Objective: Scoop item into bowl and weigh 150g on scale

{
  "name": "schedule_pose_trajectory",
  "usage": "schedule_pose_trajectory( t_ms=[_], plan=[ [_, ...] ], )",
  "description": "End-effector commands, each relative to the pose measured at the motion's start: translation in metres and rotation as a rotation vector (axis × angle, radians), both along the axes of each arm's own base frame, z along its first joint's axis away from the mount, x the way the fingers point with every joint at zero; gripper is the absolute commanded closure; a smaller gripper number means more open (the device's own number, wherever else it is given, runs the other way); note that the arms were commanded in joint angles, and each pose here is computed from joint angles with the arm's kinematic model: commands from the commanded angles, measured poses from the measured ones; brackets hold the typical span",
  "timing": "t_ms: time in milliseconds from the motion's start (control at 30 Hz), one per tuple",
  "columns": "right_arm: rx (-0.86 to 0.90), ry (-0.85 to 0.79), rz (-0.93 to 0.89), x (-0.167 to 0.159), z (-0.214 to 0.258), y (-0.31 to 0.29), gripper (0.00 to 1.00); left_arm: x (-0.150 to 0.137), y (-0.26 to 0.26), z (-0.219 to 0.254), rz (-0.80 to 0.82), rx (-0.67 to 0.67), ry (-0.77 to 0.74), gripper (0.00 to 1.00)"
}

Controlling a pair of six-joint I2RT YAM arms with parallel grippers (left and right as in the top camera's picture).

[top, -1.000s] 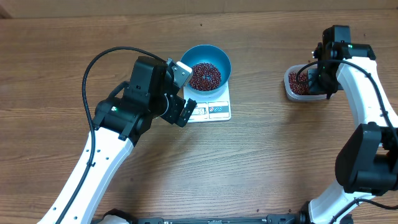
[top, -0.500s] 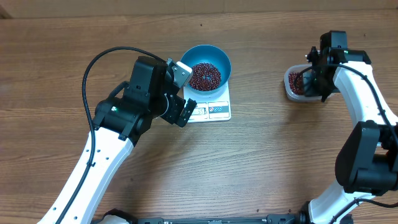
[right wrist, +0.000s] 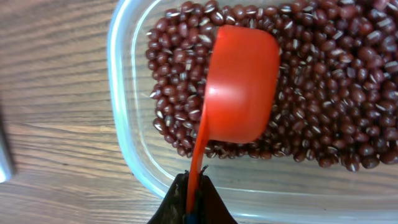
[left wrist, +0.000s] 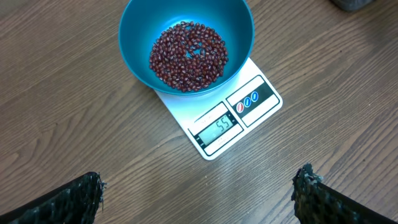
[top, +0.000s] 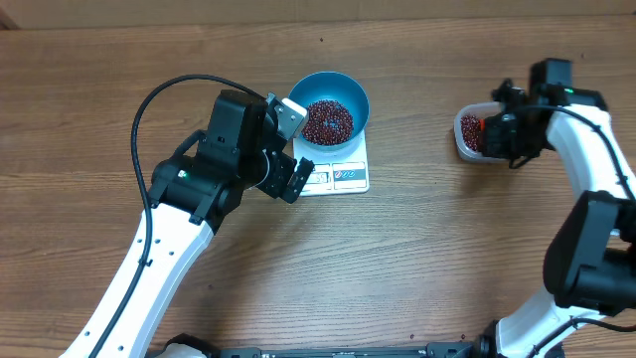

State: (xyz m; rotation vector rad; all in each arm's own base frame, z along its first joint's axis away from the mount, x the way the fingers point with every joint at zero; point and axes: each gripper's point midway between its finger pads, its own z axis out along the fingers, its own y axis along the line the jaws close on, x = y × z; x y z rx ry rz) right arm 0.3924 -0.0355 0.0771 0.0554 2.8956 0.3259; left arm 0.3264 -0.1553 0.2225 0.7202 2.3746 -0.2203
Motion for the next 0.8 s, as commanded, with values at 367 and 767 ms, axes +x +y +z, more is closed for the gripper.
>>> schedule_pose_trajectory(
  t_ms=[367, 767],
  plan=[
    [0.514, -0.132, -0.172, -0.004, 0.042, -0.024, 0.96, 0.0, -0.002, -0.005, 0.003, -0.008, 0.019, 0.0],
    [0.739, -0.186, -0.183, -0.025, 0.071, -0.03, 0.96, 0.0, -0.002, -0.005, 0.002, -0.008, 0.019, 0.01]
  ],
)
